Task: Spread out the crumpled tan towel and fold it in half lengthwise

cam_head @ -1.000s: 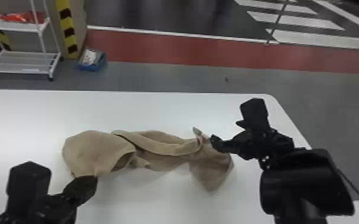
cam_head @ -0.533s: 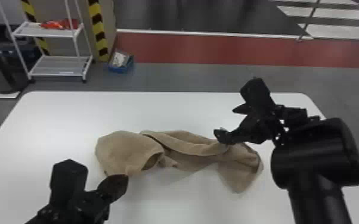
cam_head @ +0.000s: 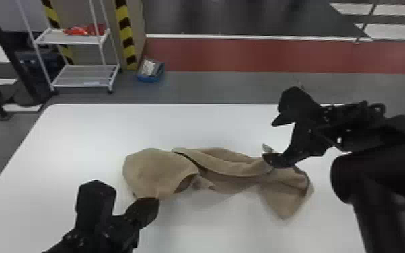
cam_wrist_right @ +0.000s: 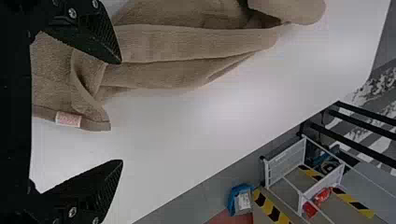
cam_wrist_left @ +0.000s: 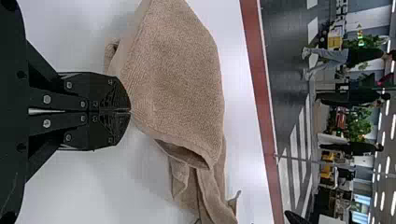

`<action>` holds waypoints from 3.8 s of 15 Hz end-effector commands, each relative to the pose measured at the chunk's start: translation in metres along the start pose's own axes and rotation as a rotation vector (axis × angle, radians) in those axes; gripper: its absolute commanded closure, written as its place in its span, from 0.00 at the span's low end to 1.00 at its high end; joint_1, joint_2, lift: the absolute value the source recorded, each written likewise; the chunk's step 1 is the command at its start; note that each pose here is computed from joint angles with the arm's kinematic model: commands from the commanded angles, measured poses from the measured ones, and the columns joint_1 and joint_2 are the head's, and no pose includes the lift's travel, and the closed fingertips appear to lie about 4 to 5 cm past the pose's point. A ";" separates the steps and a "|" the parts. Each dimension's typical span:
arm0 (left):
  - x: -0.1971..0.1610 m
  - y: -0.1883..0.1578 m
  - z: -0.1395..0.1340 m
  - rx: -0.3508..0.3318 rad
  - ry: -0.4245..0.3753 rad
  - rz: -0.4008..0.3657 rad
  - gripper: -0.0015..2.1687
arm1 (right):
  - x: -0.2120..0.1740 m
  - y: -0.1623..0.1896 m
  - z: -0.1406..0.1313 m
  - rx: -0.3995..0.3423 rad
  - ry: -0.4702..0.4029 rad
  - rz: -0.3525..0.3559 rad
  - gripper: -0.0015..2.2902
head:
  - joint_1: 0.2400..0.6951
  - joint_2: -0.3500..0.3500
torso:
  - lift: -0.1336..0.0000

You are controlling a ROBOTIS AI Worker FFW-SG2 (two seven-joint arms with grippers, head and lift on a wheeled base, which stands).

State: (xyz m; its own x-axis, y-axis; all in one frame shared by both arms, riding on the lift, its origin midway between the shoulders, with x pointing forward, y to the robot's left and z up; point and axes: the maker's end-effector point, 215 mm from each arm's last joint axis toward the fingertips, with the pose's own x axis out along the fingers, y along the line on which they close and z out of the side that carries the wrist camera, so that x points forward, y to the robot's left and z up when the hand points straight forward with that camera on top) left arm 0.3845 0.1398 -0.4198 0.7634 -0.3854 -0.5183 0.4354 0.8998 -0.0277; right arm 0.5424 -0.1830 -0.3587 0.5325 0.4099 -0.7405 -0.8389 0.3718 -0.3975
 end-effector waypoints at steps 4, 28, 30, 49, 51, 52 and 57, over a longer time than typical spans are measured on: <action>0.001 -0.002 -0.003 -0.004 0.006 -0.003 0.58 | -0.002 -0.012 -0.048 -0.150 0.133 0.019 0.08 | 1.00 0.38 | 0.07; 0.002 -0.007 -0.008 0.005 0.006 -0.003 0.58 | 0.068 0.027 -0.041 -0.171 0.199 0.178 0.28 | 1.00 0.42 | 0.07; 0.002 -0.006 -0.007 0.007 0.002 -0.002 0.58 | 0.065 0.024 -0.044 -0.155 0.190 0.171 0.52 | 1.00 0.42 | 0.07; 0.018 0.004 0.007 0.011 -0.022 -0.002 0.58 | -0.093 0.121 -0.126 -0.178 0.111 0.032 0.16 | 1.00 0.26 | 0.07; 0.021 0.005 0.006 0.009 -0.020 -0.004 0.58 | -0.103 0.113 -0.122 -0.168 0.097 0.008 0.01 | 1.00 0.21 | 0.07; 0.021 0.005 0.006 0.010 -0.019 -0.004 0.58 | -0.106 0.105 -0.115 -0.154 0.067 -0.008 0.01 | 1.00 0.20 | 0.07; 0.021 0.007 0.005 0.007 -0.020 -0.004 0.58 | -0.105 0.048 -0.094 0.074 -0.046 -0.084 0.02 | 1.00 0.21 | 0.07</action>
State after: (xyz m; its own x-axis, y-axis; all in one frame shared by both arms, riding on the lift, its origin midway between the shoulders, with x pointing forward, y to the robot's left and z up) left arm 0.4057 0.1365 -0.4259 0.7702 -0.3945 -0.5012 0.4444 0.8955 -0.0219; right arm 0.4232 -0.2855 -0.3559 0.5972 0.3909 -0.7004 -0.7950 0.4046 -0.4520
